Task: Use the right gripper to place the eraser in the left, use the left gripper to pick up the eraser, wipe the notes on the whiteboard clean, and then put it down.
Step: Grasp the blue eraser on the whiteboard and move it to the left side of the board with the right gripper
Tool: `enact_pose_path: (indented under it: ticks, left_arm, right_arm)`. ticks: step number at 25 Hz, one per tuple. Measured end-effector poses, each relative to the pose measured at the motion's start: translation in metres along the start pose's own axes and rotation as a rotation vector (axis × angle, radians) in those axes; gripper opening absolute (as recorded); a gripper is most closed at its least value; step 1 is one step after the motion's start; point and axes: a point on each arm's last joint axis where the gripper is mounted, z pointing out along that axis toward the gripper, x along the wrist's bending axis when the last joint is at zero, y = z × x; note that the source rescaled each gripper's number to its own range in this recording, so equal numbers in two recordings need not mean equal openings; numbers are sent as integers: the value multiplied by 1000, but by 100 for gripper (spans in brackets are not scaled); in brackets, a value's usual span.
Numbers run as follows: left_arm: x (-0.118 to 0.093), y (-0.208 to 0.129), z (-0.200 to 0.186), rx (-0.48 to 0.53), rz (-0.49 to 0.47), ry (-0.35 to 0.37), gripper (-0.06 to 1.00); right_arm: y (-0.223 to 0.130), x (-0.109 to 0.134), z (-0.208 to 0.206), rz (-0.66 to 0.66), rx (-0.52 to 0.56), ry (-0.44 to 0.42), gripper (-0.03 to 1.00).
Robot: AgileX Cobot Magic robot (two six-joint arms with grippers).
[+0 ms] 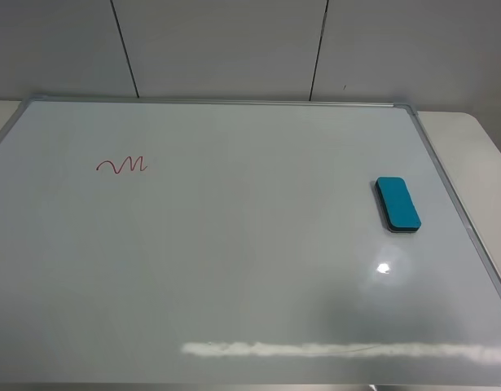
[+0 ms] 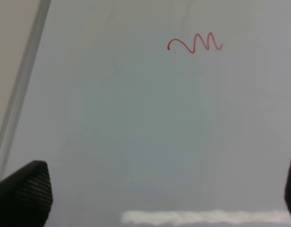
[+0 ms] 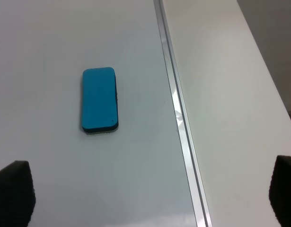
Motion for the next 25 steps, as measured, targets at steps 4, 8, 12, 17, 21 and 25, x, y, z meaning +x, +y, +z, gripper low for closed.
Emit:
enact_pose_path:
  ticks: [4,8,12,17,21,25]
  left_arm:
    - [0,0,0,0,0,0,100]
    - [0,0,0,0,0,0,100]
    - [0,0,0,1,0,0,100]
    - [0,0,0,1,0,0,100]
    - [0,0,0,1,0,0,100]
    - [0,0,0,1,0,0,100]
  right_arm:
    - [0,0,0,0,0,0,100]
    - [0,0,0,0,0,0,100]
    - [0,0,0,0,0,0,100]
    - [0,1,0,4,0,7,100]
    - [8,1,2,11,25,14,100]
    - [33,0,9,13,67,10,100]
